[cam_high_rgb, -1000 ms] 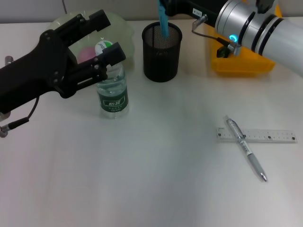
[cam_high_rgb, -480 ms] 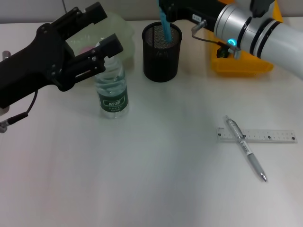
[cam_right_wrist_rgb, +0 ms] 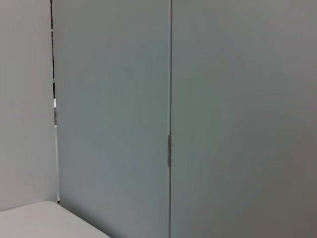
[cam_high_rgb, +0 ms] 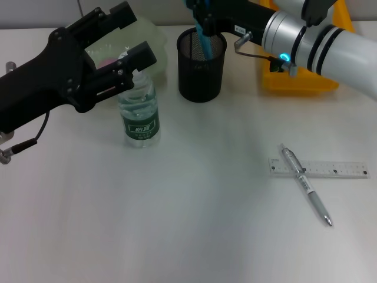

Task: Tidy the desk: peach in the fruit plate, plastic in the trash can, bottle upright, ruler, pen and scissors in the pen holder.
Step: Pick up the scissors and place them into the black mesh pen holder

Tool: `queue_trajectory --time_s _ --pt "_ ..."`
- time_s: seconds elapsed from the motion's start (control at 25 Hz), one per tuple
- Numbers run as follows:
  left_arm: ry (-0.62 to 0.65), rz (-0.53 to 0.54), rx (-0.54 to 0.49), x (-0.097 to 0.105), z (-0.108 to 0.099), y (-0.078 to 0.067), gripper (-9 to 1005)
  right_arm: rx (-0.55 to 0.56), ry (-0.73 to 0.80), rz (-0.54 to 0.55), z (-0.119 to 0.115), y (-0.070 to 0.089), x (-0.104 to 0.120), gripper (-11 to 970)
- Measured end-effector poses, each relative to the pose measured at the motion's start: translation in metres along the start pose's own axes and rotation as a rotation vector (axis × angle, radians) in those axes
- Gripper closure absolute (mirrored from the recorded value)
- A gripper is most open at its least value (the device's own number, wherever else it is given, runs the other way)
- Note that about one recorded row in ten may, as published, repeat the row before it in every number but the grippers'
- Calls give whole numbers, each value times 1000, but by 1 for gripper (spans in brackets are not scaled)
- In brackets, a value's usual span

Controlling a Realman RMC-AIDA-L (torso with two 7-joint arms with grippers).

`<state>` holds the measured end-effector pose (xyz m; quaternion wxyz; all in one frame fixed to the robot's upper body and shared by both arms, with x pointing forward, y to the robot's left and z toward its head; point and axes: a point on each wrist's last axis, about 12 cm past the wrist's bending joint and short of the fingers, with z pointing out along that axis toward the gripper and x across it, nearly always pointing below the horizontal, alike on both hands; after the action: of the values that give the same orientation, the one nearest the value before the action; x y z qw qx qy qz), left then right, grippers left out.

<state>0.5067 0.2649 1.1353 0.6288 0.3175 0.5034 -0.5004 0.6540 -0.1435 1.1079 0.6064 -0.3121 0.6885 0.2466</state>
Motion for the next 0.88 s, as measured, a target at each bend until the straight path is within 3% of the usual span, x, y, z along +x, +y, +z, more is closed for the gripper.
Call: queue_trajectory --time_s 0.56,0.88 --pt "-1 0 2 0 0 0 210 0 -8 6 -2 0 1 867" --pt "0 -1 4 0 0 -1 210 -6 -9 9 -1 1 0 769"
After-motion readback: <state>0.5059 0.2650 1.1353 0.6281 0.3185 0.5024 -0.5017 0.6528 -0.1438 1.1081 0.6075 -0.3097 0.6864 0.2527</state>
